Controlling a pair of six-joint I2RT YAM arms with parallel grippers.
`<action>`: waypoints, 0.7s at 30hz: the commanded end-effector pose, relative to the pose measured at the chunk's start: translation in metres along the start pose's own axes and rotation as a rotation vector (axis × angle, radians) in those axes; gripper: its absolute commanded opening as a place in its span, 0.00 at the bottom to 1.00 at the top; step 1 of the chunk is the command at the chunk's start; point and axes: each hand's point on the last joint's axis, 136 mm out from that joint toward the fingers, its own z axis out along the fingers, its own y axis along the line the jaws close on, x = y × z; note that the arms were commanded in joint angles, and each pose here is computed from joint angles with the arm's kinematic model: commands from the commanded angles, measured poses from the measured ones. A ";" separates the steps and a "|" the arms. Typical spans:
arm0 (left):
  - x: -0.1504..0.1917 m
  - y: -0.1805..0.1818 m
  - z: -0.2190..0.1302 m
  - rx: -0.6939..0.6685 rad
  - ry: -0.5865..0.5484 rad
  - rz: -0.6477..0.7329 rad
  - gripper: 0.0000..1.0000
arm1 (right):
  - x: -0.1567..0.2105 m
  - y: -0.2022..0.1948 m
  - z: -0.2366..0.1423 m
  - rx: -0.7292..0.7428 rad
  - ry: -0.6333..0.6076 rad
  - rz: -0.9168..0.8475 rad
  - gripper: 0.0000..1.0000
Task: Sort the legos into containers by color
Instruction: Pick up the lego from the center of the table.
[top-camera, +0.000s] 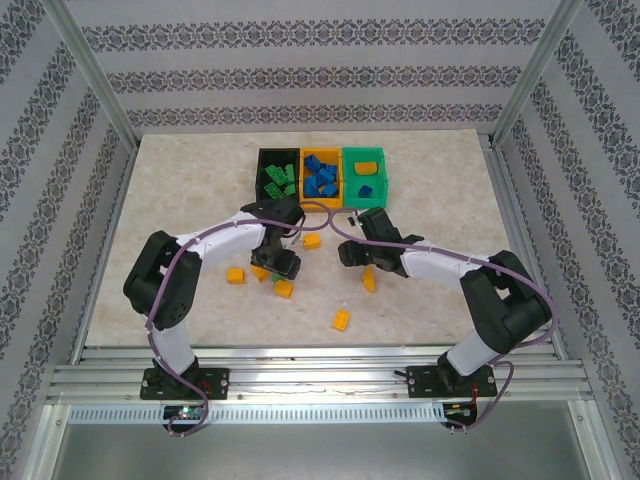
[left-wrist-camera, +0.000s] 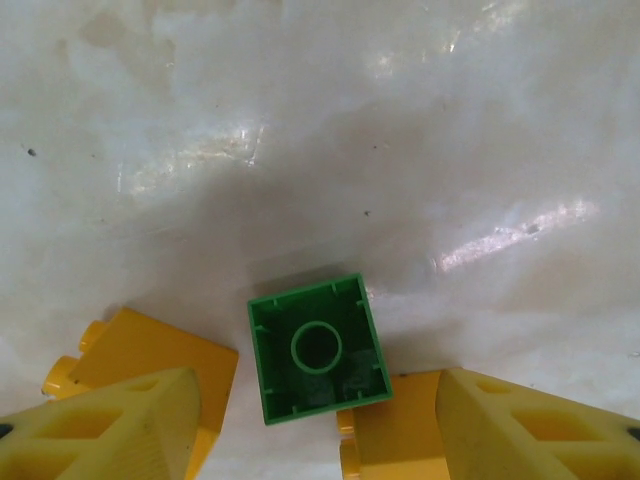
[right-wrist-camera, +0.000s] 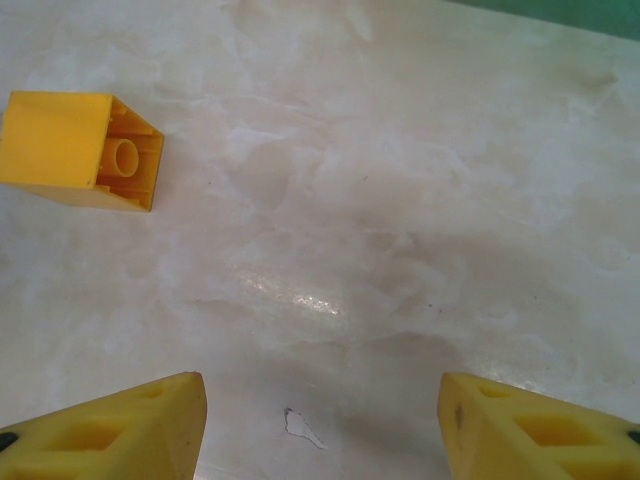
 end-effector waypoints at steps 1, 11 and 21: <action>0.008 0.000 0.018 -0.015 0.065 -0.026 0.63 | -0.006 0.004 -0.002 0.010 -0.012 -0.031 0.63; 0.011 -0.001 0.025 -0.027 0.095 -0.010 0.50 | -0.007 0.003 -0.004 0.015 -0.019 -0.036 0.63; 0.025 -0.002 0.027 -0.018 0.142 -0.027 0.52 | -0.005 0.001 0.000 0.029 -0.007 -0.042 0.63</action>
